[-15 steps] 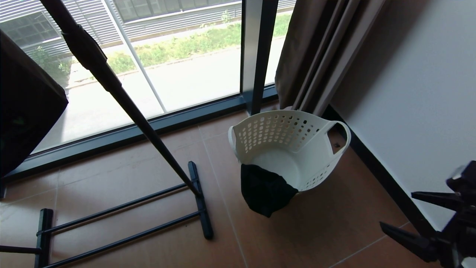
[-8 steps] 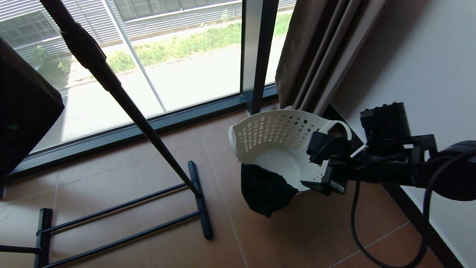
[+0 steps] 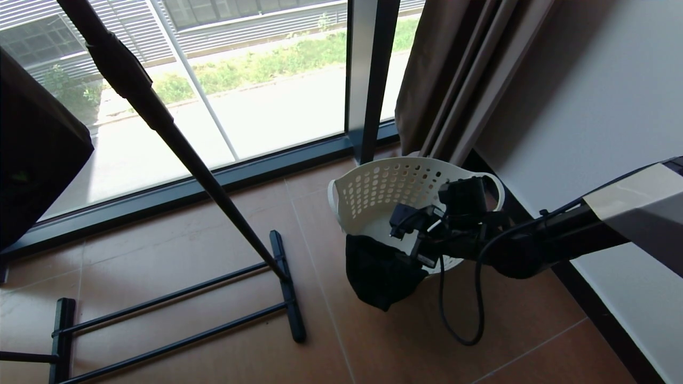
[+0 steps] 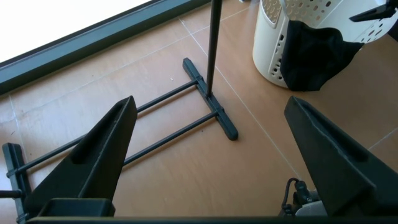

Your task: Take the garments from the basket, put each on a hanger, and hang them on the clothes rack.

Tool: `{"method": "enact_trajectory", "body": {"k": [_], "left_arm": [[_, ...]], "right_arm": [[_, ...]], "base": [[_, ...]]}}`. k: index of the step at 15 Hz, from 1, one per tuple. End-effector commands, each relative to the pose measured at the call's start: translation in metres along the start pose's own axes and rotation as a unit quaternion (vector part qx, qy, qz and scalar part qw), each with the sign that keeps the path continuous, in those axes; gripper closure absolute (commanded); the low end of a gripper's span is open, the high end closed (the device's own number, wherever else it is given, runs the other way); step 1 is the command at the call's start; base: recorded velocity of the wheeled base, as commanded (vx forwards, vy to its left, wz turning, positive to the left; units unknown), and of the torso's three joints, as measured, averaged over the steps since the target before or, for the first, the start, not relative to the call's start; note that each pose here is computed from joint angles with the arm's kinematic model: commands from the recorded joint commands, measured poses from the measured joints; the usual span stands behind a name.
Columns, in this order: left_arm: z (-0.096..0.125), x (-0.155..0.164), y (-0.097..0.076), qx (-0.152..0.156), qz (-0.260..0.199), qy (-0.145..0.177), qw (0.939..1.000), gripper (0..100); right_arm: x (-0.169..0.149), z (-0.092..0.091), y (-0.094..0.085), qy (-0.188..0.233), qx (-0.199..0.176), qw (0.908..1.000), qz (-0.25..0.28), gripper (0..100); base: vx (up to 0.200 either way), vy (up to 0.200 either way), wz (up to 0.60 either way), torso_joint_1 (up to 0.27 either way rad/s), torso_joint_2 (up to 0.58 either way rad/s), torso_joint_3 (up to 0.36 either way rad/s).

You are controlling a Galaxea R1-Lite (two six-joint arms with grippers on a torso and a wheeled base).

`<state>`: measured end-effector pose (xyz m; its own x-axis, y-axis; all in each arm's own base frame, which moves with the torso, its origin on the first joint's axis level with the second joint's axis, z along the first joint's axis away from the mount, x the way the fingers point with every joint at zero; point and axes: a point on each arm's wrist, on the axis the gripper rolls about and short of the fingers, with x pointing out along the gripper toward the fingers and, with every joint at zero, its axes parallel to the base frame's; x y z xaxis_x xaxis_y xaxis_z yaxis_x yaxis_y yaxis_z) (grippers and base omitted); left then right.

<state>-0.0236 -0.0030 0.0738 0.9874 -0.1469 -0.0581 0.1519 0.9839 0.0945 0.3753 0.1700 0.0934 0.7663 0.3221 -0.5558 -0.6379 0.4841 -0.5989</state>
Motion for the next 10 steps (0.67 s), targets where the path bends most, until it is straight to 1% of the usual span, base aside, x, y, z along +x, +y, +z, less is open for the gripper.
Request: {"method": "enact_trajectory", "body": {"k": [1, 2, 5, 7, 10], "left_arm": [[0.000, 0.000, 0.000, 0.000, 0.000, 0.000, 1.0000, 0], [0.000, 0.000, 0.000, 0.000, 0.000, 0.000, 1.0000, 0], [0.000, 0.000, 0.000, 0.000, 0.000, 0.000, 1.0000, 0], [0.000, 0.000, 0.000, 0.000, 0.000, 0.000, 1.0000, 0], [0.000, 0.000, 0.000, 0.000, 0.000, 0.000, 1.0000, 0]], "right_arm": [[0.023, -0.003, 0.005, 0.006, 0.011, 0.9999, 0.005, 0], [0.025, 0.000, 0.002, 0.000, 0.013, 0.9999, 0.001, 0], [0.035, 0.000, 0.002, 0.000, 0.018, 0.9998, -0.002, 0], [0.045, -0.002, 0.004, 0.005, 0.020, 0.9998, -0.004, 0], [0.051, -0.003, 0.005, 0.014, 0.020, 0.9996, -0.013, 0]], "base": [[0.000, 0.000, 0.00, 0.000, 0.00, 0.000], [0.000, 0.000, 0.00, 0.000, 0.00, 0.000], [0.000, 0.000, 0.00, 0.000, 0.00, 0.000], [0.000, 0.000, 0.00, 0.000, 0.00, 0.000], [0.000, 0.000, 0.00, 0.000, 0.00, 0.000]]}}
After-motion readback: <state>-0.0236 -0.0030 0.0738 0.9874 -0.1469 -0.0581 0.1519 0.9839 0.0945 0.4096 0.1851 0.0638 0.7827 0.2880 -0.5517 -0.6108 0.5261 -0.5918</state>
